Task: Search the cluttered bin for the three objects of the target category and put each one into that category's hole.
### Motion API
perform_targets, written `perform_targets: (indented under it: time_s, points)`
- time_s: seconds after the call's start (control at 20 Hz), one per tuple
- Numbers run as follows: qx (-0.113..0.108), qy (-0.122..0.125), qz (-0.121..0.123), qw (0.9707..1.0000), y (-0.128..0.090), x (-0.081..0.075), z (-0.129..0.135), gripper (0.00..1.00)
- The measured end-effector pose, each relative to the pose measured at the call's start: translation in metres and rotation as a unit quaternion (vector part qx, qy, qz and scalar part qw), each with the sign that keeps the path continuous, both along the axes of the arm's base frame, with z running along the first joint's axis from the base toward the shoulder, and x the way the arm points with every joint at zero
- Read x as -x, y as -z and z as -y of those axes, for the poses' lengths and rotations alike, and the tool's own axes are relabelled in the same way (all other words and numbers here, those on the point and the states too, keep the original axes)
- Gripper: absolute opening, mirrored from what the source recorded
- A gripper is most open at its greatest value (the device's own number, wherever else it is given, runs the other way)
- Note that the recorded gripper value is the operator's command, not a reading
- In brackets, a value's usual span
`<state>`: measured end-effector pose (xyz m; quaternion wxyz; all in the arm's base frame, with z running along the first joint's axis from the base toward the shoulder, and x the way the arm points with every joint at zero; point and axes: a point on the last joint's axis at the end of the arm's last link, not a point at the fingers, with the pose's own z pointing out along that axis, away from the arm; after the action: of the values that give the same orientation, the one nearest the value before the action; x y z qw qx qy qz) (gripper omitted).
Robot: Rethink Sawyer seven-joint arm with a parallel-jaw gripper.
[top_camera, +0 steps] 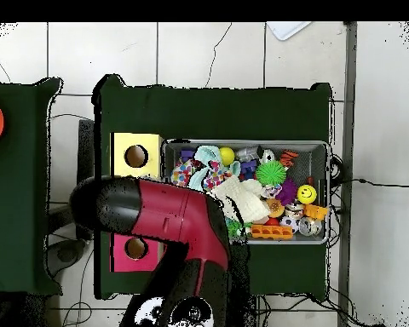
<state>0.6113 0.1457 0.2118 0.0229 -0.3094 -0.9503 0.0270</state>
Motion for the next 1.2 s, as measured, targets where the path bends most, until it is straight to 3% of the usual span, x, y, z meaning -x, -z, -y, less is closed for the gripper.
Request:
perform_targets:
  time_s: [0.45, 0.7, 1.2]
  points:
    - [0.007, -0.003, 0.017, 0.9998, 0.044, 0.017, -0.014, 0.0]
    - [0.003, -0.006, -0.004, 1.0, 0.067, 0.032, -0.03, 0.0]
    - [0.0, -0.012, -0.032, 0.9994, 0.098, 0.047, -0.055, 0.0]
